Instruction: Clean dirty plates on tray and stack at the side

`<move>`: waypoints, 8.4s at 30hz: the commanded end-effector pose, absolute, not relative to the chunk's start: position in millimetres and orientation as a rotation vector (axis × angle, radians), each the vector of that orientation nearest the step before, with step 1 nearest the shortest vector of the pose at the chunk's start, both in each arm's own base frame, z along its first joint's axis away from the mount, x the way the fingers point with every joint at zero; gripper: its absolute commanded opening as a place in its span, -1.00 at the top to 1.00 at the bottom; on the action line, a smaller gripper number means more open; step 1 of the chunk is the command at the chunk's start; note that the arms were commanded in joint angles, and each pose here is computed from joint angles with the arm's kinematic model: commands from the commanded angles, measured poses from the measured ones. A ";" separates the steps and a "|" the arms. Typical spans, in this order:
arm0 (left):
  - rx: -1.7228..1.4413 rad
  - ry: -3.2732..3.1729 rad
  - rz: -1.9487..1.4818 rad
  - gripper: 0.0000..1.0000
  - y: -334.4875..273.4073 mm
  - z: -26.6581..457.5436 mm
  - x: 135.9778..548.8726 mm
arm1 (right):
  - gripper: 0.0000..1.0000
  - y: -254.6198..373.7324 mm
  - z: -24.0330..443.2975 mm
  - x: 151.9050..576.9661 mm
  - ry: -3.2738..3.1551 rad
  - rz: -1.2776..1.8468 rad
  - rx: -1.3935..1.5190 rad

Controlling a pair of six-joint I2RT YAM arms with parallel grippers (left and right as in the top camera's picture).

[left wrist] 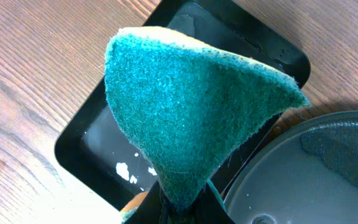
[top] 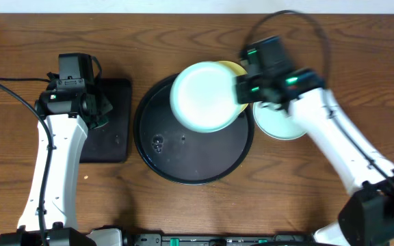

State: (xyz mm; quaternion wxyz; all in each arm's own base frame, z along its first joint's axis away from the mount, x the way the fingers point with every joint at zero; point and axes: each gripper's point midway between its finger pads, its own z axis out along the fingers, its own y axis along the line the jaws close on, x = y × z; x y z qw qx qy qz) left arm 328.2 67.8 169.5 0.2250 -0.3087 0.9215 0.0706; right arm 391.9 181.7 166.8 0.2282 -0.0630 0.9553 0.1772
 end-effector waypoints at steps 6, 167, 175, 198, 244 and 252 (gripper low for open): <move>-0.844 2.533 0.202 0.85 70.1 173.4 331.4 | 0.98 45.3 164.4 394.6 2.701 0.333 0.358; -0.178 2.920 -0.444 0.85 -181.5 32.8 369.2 | 0.98 240.8 -1.4 385.7 2.965 0.497 -0.121; -0.222 2.684 -0.198 0.85 -155.3 42.2 421.7 | 0.98 240.8 -1.4 385.5 2.965 0.496 -0.127; 0.297 2.930 -0.544 0.85 -197.0 20.0 356.6 | 0.98 240.9 -1.3 386.0 2.963 0.497 -0.127; -0.495 2.666 0.123 0.85 16.2 159.6 370.1 | 0.98 228.7 110.9 385.0 2.597 -0.110 -0.367; -0.496 2.696 0.133 0.85 16.1 148.7 371.3 | 0.98 229.3 162.7 379.1 2.326 -0.441 -0.379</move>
